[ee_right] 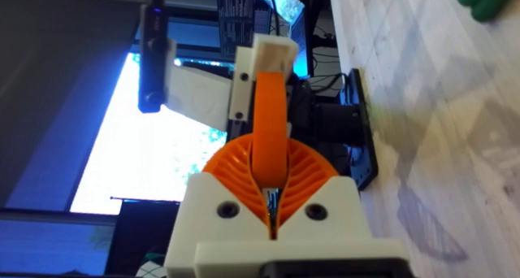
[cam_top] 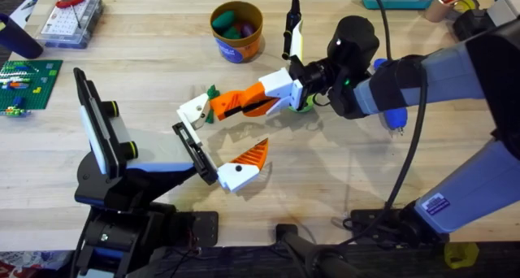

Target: Pick up the gripper from the table and insert it into the empty holder that is missing its gripper. Then pick up a screw, insert it into the mounting hole, and use the screwdriver to tighten it. Finally, clean up the table by picking up the vegetable and placing it into the bucket.

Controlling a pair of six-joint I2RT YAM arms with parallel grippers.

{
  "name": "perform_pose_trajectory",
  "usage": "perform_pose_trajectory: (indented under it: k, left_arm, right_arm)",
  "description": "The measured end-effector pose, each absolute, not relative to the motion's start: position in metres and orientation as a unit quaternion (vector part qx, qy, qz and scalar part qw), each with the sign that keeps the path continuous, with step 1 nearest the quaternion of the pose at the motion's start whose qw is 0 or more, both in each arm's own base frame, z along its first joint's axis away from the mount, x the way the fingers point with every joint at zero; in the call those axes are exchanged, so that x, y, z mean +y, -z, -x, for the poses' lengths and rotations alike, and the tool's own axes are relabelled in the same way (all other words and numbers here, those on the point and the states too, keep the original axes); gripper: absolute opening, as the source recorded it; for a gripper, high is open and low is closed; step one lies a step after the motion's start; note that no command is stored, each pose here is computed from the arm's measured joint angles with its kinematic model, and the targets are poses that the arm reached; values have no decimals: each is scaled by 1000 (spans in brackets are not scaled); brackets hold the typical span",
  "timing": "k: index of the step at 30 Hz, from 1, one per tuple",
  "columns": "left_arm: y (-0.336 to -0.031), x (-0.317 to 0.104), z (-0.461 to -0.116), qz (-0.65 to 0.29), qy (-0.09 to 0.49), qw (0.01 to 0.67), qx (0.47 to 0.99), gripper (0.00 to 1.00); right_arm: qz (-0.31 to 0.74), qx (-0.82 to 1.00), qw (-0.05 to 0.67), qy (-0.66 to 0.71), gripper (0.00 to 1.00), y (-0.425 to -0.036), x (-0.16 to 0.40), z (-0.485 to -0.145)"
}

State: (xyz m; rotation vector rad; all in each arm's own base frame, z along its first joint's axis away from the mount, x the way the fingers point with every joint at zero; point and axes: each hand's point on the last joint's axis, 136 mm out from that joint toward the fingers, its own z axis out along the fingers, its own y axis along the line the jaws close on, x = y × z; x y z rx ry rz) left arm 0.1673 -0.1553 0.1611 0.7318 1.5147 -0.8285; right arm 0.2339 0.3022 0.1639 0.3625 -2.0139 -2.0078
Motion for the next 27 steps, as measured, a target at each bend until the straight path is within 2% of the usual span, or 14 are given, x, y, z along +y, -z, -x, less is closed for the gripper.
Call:
perform_pose_trajectory:
  k: [12, 19, 27]
  left_arm:
    - [-163, -155, -168, -314, 355, 594, 650, 987]
    - [-163, -155, -168, -315, 355, 594, 650, 987]
    - [-163, -155, -168, -315, 356, 594, 650, 987]
  right_arm:
    - [-115, -698, 137, 693, 11, -162, 299, -238]
    - [-164, -684, 81, 707, 11, -177, 296, -240]
    - [-171, -680, 74, 709, 11, -176, 291, -230]
